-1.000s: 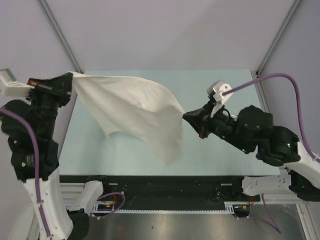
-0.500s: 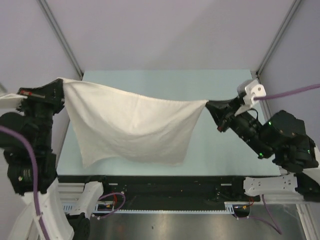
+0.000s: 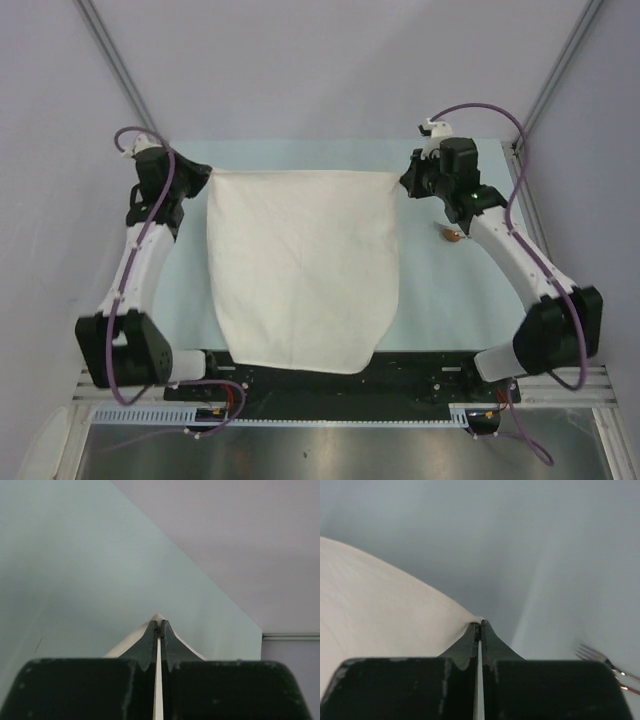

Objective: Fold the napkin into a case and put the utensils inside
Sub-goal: Flatten out the crumpled napkin at the center of the board.

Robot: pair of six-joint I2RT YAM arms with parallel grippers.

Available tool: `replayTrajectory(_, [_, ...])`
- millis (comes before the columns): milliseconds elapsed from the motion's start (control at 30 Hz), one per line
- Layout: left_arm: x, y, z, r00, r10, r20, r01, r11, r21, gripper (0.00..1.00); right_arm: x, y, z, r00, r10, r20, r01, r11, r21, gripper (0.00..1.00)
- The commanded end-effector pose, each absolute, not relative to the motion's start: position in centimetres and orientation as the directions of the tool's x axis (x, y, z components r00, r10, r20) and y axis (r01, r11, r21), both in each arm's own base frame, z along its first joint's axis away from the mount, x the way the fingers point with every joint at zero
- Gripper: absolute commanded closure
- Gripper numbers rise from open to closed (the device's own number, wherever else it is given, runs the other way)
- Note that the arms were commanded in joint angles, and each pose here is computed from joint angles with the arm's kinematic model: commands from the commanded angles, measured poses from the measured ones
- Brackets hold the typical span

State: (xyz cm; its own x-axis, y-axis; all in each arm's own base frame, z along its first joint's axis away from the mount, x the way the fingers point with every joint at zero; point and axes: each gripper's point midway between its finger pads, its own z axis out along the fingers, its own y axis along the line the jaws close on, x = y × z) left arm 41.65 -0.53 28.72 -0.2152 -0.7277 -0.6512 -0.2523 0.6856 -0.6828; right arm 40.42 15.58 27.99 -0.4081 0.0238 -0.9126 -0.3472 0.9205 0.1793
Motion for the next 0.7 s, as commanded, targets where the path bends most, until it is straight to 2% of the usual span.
replayTrajectory(0, [48.0, -1.7, 29.0, -0.185, -0.722, -0.666, -0.114, 0.689, -0.715, 1.00, 46.3, 17.1, 26.9, -0.357, 0.044, -0.933, -0.394, 0.898, 0.193, 1.00])
replayTrajectory(33, [49.6, -2.0, 25.8, -0.246, -0.725, -0.643, -0.145, 0.684, -0.715, 1.00, 47.5, 16.6, 26.5, -0.360, 0.033, -0.932, -0.381, 0.907, 0.179, 1.00])
replayTrajectory(233, [54.0, -2.2, 22.4, -0.263, -0.765, -0.588, -0.188, 0.638, -0.746, 1.00, 53.8, 15.5, 23.5, -0.432, 0.024, -0.901, -0.349, 0.917, 0.192, 1.00])
replayTrajectory(467, [55.4, -3.6, 19.6, -0.338, -0.772, -0.538, -0.201, 0.617, -0.761, 1.00, 54.3, 16.3, 21.5, -0.473, 0.001, -0.881, -0.361, 0.912, 0.195, 1.00])
replayTrajectory(667, [53.7, -4.5, 22.7, -0.325, -0.763, -0.558, -0.145, 0.624, -0.768, 1.00, 52.4, 16.1, 23.8, -0.454, -0.014, -0.891, -0.362, 0.917, 0.169, 1.00])
